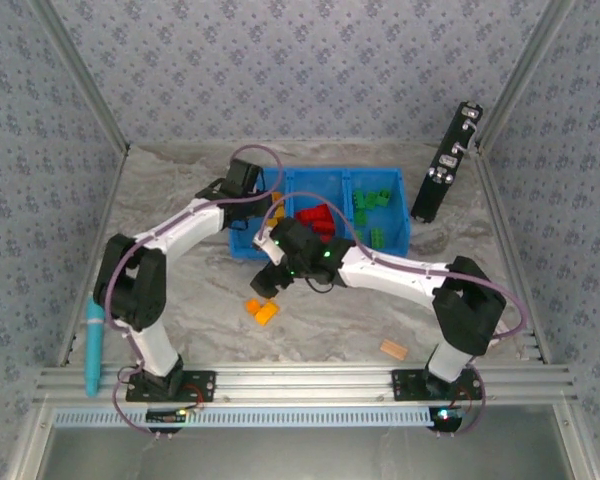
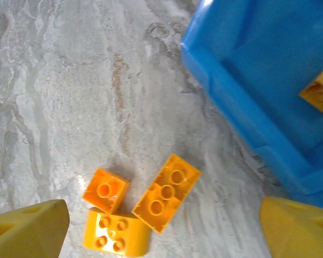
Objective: Sort the legos into containers by color
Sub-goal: Place the lego in the container, then pick up the lego from the bottom-center of the table.
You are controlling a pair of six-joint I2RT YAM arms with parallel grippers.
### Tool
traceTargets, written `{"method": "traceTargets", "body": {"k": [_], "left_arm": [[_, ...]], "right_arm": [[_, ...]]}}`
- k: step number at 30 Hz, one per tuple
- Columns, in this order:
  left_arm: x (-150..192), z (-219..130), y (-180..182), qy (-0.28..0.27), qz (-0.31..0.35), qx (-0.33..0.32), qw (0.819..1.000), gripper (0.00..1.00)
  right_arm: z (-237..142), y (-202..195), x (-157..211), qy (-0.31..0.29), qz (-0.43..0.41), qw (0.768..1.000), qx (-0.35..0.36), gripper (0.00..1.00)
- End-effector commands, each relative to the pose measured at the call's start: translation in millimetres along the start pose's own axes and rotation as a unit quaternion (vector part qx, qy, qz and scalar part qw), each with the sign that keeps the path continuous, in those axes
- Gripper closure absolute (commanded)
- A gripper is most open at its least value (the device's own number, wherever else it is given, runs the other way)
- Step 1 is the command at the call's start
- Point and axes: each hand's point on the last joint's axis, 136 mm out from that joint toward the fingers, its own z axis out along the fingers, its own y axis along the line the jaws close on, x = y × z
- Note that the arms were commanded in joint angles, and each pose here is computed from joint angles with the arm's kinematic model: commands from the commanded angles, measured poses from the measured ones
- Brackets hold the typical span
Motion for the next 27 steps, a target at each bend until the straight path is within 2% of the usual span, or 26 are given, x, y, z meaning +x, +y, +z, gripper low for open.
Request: {"method": "traceTargets", "body": {"k": [1, 5, 9, 11, 14, 19, 23, 27], "left_arm": [[-4, 15, -5, 0.005, 0.009, 0.012, 1.0, 0.64], [-3, 24, -4, 0.011, 0.003, 0.016, 1.0, 0.59], [-9, 20, -9, 0.008, 0.004, 0.027, 1.0, 0.38], [-17, 12, -14, -0.003, 0.006, 0.038, 0.999, 0.34], [-33, -12, -23, -0.028, 0.008, 0.062, 0.998, 0.32], [-64, -75, -36, -0.083, 0.009, 0.098, 0.992, 0.3], [-75, -120, -41, -0.114, 0.015, 0.122, 0.986, 0.29], [-70, -155, -32, -0.133, 0.026, 0.12, 0.983, 0.28]], "right_arm": [[14, -3, 15, 0.025, 0.047, 0.998, 0.041, 0.09], [30, 1, 27, 0.046, 0.069, 0.994, 0.077, 0.11], [49, -4, 37, 0.063, 0.091, 0.989, 0.101, 0.14], [59, -7, 44, 0.076, 0.095, 0.986, 0.111, 0.14], [67, -12, 52, 0.085, 0.102, 0.983, 0.124, 0.16], [75, -21, 57, 0.097, 0.114, 0.979, 0.141, 0.25], [84, -21, 57, 0.103, 0.116, 0.978, 0.138, 0.38], [90, -21, 63, 0.119, 0.114, 0.977, 0.137, 0.54]]}}
